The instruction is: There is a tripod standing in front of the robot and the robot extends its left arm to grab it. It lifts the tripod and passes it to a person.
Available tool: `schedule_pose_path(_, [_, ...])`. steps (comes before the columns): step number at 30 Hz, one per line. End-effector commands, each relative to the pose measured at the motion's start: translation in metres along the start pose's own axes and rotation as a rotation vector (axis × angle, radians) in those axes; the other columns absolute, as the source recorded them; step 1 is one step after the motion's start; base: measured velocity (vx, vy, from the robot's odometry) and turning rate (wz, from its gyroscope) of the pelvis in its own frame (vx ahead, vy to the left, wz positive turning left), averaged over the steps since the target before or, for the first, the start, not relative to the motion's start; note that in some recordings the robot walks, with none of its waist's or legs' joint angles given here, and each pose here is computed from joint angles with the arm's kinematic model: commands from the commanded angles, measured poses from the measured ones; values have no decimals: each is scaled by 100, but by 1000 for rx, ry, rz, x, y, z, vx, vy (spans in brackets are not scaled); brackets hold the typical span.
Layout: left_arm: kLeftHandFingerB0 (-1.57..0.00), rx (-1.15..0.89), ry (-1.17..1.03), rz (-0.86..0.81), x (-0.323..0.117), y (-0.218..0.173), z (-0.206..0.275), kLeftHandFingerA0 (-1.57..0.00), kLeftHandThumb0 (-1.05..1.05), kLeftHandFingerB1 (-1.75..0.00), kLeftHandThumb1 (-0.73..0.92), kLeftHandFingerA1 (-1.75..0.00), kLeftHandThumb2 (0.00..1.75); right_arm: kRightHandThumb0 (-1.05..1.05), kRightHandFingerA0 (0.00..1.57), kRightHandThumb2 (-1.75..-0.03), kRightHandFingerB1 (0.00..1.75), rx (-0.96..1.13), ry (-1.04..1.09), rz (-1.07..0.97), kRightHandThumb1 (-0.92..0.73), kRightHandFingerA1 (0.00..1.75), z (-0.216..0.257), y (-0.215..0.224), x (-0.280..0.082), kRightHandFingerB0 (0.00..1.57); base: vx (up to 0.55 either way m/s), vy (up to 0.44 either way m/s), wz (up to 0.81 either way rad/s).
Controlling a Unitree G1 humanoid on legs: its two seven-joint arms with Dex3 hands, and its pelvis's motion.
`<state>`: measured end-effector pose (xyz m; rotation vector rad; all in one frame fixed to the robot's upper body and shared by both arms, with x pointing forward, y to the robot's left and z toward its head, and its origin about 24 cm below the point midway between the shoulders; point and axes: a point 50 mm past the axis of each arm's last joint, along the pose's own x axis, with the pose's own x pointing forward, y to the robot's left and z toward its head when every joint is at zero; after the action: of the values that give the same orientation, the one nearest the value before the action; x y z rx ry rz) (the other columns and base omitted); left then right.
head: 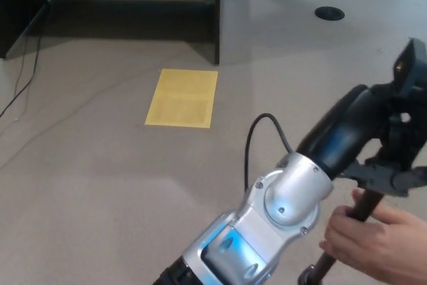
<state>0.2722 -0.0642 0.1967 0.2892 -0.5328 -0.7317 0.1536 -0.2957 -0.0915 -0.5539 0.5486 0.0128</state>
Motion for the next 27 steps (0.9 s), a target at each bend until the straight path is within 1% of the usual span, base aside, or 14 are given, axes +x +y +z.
schedule_pose_path(1, [-57,-219,-312,-66,18,-48,95,-78,-27,-175,67,-175,56,-72,42,-65,32,16,0,-5,-70,36,-2,-8,-2,31,0,0,0])
schedule_pose_path(5, [-52,-209,-317,-82,16,-53,98,-73,-18,-175,66,-175,54,-65,41,-63,31,-8,-7,-6,-72,35,2,-10,1,29,0,0,0])
schedule_pose_path(6, [-52,-192,-325,-83,15,-55,100,-73,-17,-175,66,-175,54,-59,34,-95,42,-20,-21,-10,-57,52,3,-10,2,15,0,0,0])
schedule_pose_path(10, [-54,-189,-333,-81,12,-61,101,-75,-21,-174,64,-175,56,-58,33,-97,50,-45,-85,-18,-61,49,10,-11,1,39,0,0,0])
schedule_pose_path(11, [-52,-193,-320,-92,11,-63,101,-75,-22,-175,66,-175,55,-54,49,-63,37,-35,-84,-30,-73,35,10,-11,1,54,0,0,0])
schedule_pose_path(13, [-52,-206,-309,-101,9,-64,99,-73,-22,-175,66,-175,54,-53,50,-63,37,-20,-81,-20,-74,35,10,-11,2,54,0,0,0])
schedule_pose_path(14, [-56,-201,-307,-98,9,-62,97,-70,-30,-161,58,-170,54,-63,34,-94,49,-38,-77,-23,-63,47,9,-11,2,39,0,0,0])
schedule_pose_path(15, [-66,-199,-297,-109,9,-60,91,-79,-43,-91,46,-103,87,-68,32,-92,43,-58,-69,-24,-61,47,9,-11,2,25,0,0,0])
schedule_pose_path(16, [-51,-201,-271,-149,9,-58,86,-61,-55,-66,43,-79,81,-59,35,-62,30,-36,-60,-18,-73,33,8,-11,2,30,0,0,0])
schedule_pose_path(17, [-51,-192,-250,-179,10,-57,84,-61,-55,-66,43,-79,81,-59,35,-62,30,-21,-54,-14,-73,33,8,-11,2,30,0,0,0])
schedule_pose_path(18, [-12,-78,-178,-276,11,-50,79,-24,-79,-38,47,-47,84,-69,29,-86,40,6,-35,2,-62,44,7,-10,4,22,0,0,0])
schedule_pose_path(20, [0,-55,-127,-335,11,-47,72,0,-82,0,45,-3,87,-74,42,-64,32,12,-17,-4,-71,37,5,-10,3,30,0,0,0])
schedule_pose_path(26, [0,12,7,-366,8,-33,47,0,-80,0,43,0,81,-76,47,-64,33,8,-12,-7,-77,36,5,-9,5,37,0,0,0])
schedule_pose_path(27, [0,14,17,-362,7,-31,44,0,-86,0,52,0,56,-75,47,-64,33,2,-9,-5,-77,36,5,-9,5,37,0,0,0])
